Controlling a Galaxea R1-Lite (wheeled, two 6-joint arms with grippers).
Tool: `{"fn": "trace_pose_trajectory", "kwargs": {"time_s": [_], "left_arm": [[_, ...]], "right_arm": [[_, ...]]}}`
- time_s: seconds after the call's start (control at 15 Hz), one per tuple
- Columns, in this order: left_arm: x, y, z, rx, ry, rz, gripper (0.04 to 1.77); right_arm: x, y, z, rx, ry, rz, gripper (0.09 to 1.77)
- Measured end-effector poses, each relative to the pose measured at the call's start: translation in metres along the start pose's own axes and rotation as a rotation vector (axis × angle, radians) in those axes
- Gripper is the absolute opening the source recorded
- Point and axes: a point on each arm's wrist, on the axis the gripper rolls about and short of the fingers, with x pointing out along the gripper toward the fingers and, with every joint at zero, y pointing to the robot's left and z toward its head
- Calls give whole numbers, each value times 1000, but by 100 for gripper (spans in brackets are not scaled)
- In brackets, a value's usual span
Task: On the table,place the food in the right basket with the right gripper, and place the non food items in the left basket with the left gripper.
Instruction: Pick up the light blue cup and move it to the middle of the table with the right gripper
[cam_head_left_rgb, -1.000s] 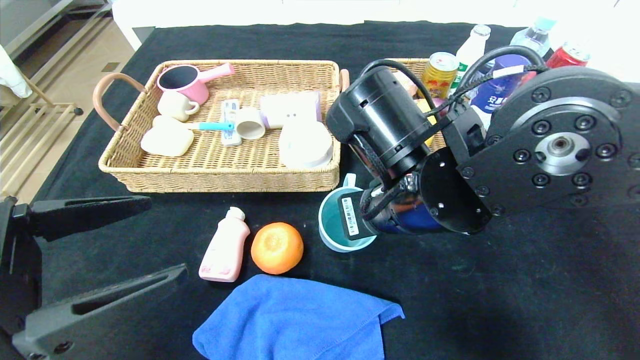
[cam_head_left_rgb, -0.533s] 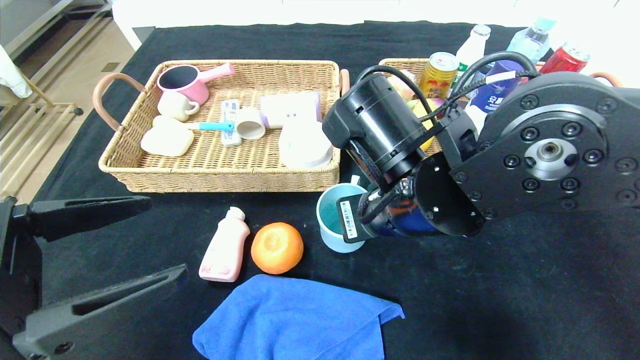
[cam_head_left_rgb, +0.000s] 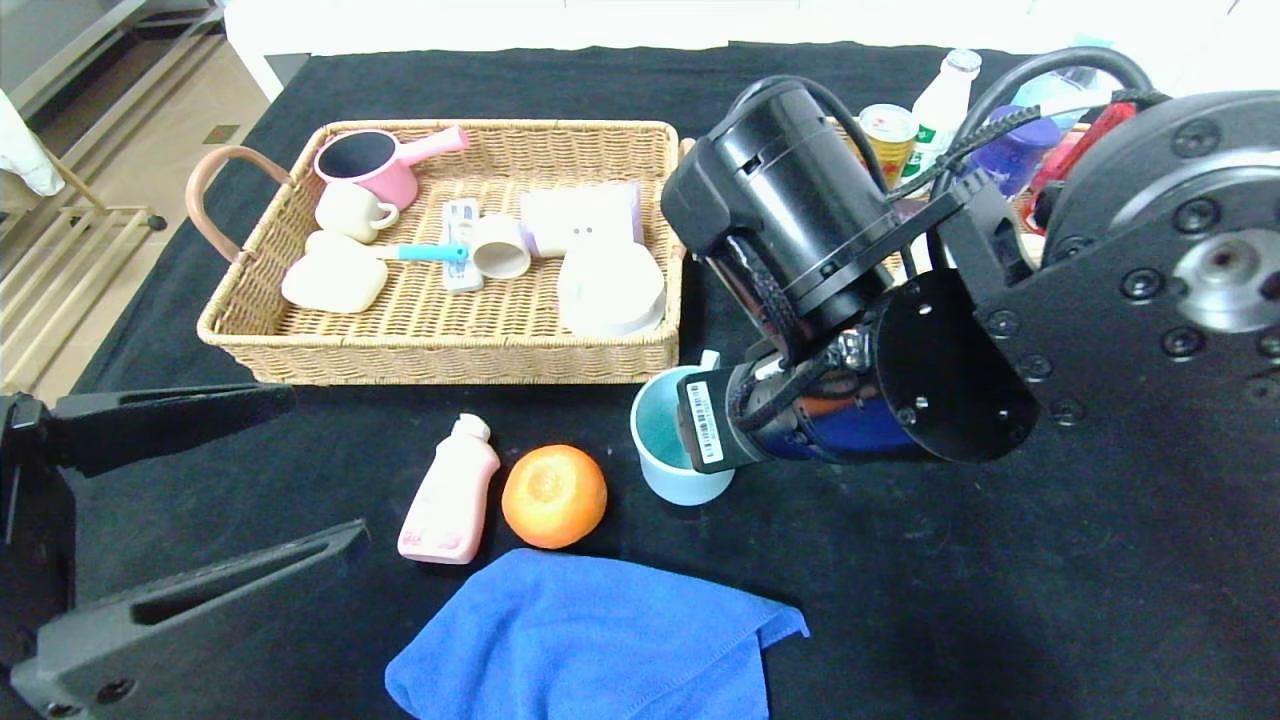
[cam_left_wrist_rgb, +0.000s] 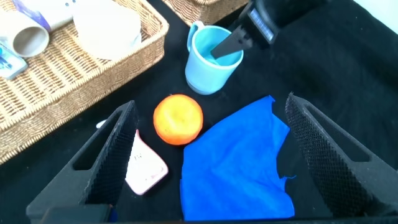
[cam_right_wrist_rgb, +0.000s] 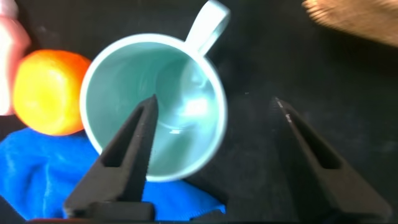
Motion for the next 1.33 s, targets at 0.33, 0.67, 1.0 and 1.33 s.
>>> {"fn": "trace_pose_trajectory", "kwargs": {"time_s": [0.33,0.67,1.0,1.33], "left_arm": [[0,0,-1,1,-2,0,172],[0,-1,-4,-6,9,0,172],[-2,2,-7,-15,26,104,172],[-1,5,-12,-29,62,140,172]], "right_arm": [[-46,-11,7,20,-61,48,151],[-94,-29,-2,1,-55,137,160],[-96,-56,-21,-123,-134,347,165],[-79,-113,-47,-182,-233,395,168]]}}
